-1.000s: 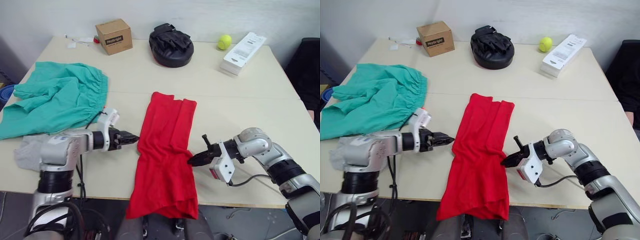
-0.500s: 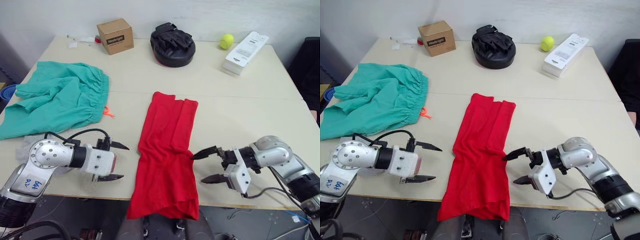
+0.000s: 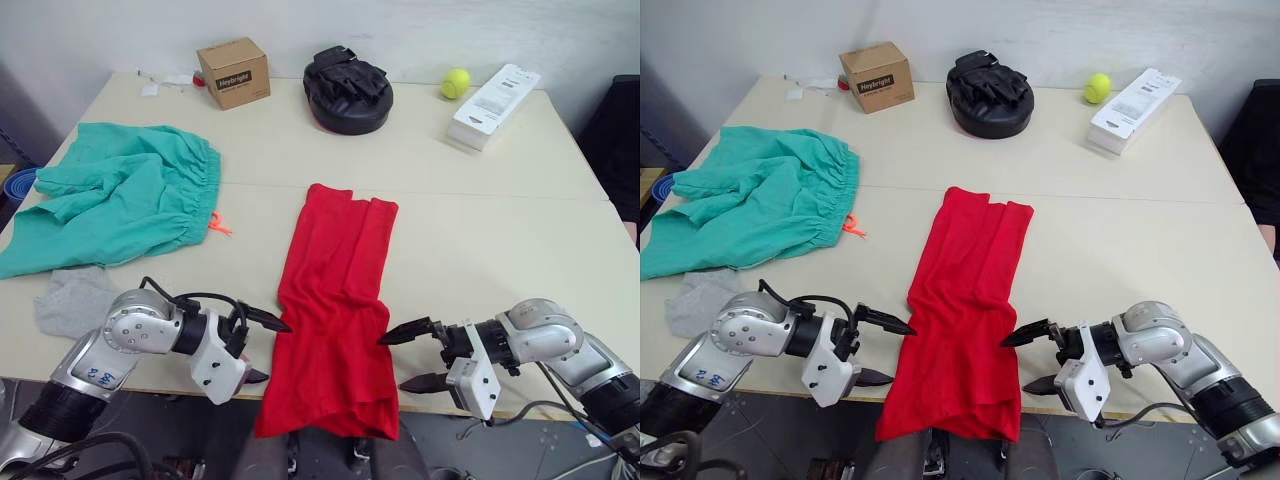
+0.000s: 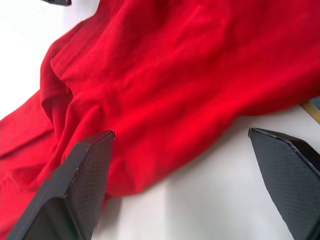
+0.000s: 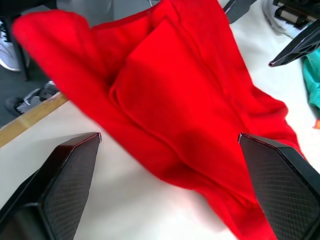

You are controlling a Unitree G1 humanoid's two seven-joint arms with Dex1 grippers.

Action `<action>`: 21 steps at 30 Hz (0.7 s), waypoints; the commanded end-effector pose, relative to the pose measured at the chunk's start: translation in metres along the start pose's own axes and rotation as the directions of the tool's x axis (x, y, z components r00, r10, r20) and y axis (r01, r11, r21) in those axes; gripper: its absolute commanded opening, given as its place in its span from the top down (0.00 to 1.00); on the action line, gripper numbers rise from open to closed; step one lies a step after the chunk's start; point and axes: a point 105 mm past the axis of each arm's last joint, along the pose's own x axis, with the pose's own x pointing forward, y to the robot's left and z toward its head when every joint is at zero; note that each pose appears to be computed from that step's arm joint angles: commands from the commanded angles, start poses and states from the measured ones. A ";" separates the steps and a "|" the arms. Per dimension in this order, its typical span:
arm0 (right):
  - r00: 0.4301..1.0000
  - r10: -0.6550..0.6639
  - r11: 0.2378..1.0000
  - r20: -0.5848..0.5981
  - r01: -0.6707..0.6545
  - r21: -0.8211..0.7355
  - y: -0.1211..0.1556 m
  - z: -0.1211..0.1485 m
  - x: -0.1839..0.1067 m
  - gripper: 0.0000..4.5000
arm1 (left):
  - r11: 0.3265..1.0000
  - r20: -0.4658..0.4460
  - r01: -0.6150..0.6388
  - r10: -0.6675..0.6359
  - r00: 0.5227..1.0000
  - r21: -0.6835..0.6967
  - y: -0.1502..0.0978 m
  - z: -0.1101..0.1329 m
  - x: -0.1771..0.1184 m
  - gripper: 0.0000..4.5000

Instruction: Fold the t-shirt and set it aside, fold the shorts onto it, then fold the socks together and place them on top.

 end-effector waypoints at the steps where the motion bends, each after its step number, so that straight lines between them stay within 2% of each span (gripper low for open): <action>1: 1.000 0.001 1.000 -0.004 -0.001 -0.017 0.002 0.001 0.005 0.00 | 0.995 0.008 0.079 -0.079 0.997 -0.055 -0.017 -0.003 0.008 0.19; 4: 1.000 0.002 1.000 -0.001 -0.002 -0.002 0.003 0.000 0.008 0.13 | 0.995 -0.002 0.094 -0.094 0.996 -0.046 -0.020 -0.006 0.008 0.39; 12: 0.998 0.058 0.998 0.008 -0.058 0.036 0.011 0.000 0.011 0.74 | 0.990 -0.015 0.117 -0.118 0.993 -0.082 -0.026 -0.010 0.008 0.96; 13: 0.998 0.065 0.997 0.010 -0.066 0.045 0.012 0.000 0.011 0.82 | 0.989 -0.013 0.116 -0.118 0.993 -0.094 -0.027 -0.010 0.008 1.00; 15: 0.997 0.073 0.995 0.016 -0.074 0.065 0.014 0.000 0.011 0.98 | 0.987 -0.007 0.109 -0.110 0.994 -0.116 -0.027 -0.009 0.007 1.00; 21: 0.998 0.041 0.984 0.038 -0.047 0.174 0.007 0.006 0.010 0.99 | 0.979 0.013 0.092 -0.091 0.996 -0.182 -0.025 -0.006 0.006 1.00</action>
